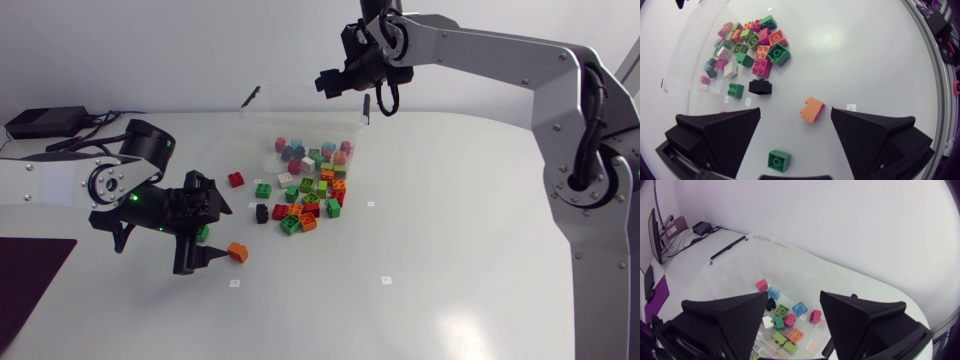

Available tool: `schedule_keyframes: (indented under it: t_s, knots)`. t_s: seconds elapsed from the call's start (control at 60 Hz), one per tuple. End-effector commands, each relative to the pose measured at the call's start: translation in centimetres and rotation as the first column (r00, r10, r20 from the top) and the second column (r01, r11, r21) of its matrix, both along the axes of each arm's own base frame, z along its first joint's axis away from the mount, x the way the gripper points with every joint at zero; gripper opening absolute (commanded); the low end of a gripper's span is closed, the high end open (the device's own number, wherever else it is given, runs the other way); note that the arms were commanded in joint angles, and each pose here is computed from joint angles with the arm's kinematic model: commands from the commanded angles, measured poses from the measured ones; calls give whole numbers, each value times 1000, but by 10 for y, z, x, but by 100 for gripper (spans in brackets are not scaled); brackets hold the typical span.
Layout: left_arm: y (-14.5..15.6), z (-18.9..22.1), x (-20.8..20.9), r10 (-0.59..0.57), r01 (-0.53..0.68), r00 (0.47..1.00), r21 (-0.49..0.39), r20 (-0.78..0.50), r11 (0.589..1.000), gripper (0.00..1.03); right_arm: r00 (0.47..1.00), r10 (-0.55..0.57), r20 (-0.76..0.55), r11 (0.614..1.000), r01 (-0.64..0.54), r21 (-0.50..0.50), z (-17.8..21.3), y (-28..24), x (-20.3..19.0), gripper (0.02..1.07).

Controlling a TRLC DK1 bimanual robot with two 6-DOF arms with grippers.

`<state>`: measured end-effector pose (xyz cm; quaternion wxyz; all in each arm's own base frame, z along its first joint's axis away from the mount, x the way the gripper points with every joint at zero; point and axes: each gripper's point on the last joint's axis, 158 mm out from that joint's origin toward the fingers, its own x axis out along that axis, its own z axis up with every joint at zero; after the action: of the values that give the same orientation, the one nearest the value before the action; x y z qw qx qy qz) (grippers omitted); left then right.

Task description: Place the duplo bricks in the container

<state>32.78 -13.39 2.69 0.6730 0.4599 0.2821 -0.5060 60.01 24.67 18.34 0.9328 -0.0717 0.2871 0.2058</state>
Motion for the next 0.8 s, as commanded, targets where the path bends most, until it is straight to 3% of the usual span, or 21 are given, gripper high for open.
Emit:
schedule_keyframes:
  t_s: [0.0, 0.217, 0.517, 0.667, 0.783]
  knots:
    - [-3, -22, -19, -72, 74, 996, 31, -49, 997, 98, 1000, -9, 10, 1000, 9, 18, 23, -2, -15, 88]
    - [-12, -38, -25, -127, 131, 988, 50, -87, 990, 96, 1000, 10, 2, 1000, -10, 13, 23, -10, -58, 88]
    - [-14, -59, -19, -154, 167, 980, 98, -126, 981, 89, 997, -7, -79, 1000, 5, -22, -16, -20, -126, 88]
    - [-12, -66, -15, -156, 172, 978, 112, -138, 979, 76, 986, -32, -162, 998, 23, -54, -56, -24, -155, 88]
    - [-11, -69, -15, -154, 171, 978, 114, -143, 979, 55, 978, -43, -203, 997, 28, -76, -76, -24, -170, 88]
